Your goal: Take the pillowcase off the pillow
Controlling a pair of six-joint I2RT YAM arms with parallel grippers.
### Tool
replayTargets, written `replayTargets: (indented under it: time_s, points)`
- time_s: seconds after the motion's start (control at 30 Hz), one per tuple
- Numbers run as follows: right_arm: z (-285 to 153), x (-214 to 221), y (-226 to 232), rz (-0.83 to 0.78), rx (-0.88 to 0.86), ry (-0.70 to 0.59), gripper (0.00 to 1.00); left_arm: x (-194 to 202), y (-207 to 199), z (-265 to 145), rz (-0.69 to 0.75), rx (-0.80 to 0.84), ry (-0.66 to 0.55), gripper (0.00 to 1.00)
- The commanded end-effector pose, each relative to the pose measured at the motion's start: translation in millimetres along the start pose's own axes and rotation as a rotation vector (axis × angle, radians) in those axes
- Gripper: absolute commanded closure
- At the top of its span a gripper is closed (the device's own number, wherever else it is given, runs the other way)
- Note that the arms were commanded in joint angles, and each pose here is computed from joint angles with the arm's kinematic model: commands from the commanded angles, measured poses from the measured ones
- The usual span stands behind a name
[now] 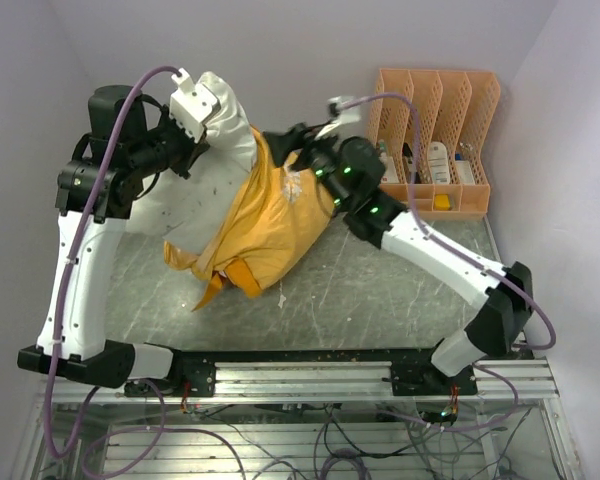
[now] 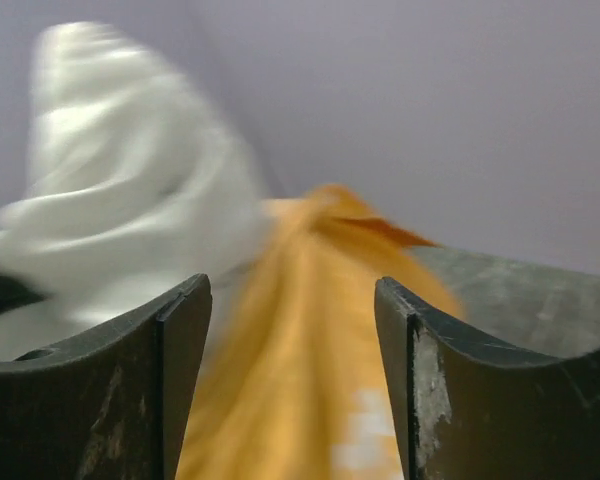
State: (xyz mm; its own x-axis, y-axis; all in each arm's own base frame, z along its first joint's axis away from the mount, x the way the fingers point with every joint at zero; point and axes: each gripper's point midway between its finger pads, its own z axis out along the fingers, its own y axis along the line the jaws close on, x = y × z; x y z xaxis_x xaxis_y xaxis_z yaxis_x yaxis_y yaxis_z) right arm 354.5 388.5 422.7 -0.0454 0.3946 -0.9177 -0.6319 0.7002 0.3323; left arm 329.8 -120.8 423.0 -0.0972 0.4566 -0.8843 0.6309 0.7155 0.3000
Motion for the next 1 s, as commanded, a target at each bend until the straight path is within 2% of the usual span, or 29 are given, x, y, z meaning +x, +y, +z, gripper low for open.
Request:
replayTargets:
  time_s: [0.0, 0.13, 0.3, 0.43, 0.53, 0.6, 0.73, 0.77, 0.97]
  points:
    - [-18.0, -16.3, -55.5, 0.117, 0.064, 0.04, 0.32, -32.5, 12.1, -19.9, 0.107, -0.059, -0.106, 0.93]
    - [-20.8, -3.4, -63.6, 0.133, 0.018, 0.116, 0.29, -48.4, 4.0, -31.4, 0.19, -0.017, -0.162, 0.93]
    - [-16.0, 10.2, -39.8, 0.153, -0.154, 0.191, 0.29, -68.7, -19.7, -45.3, 0.287, 0.08, -0.288, 0.93]
    - [-14.1, 12.3, -34.3, 0.169, -0.185, 0.196, 0.34, -83.1, -36.5, -60.0, 0.336, 0.133, -0.384, 0.93]
    - [-13.7, 14.8, -32.8, 0.175, -0.195, 0.203, 0.45, -88.7, -42.5, -63.7, 0.328, 0.168, -0.402, 0.93]
    - [-15.6, 15.2, -36.6, 0.177, -0.179, 0.201, 0.59, -91.9, -41.8, -65.6, 0.323, 0.169, -0.402, 0.93]
    - [-27.6, 15.8, -42.9, 0.189, -0.167, 0.188, 0.94, -92.9, -34.7, -65.5, 0.337, 0.128, -0.399, 0.93]
    - [-31.3, 14.5, -46.1, 0.194, -0.157, 0.185, 1.0, -93.1, -33.1, -66.5, 0.346, 0.115, -0.402, 0.93]
    - [-55.6, 28.0, -88.9, 0.193, -0.016, 0.183, 1.0, -102.2, -15.3, -75.5, 0.408, -0.013, -0.434, 0.93]
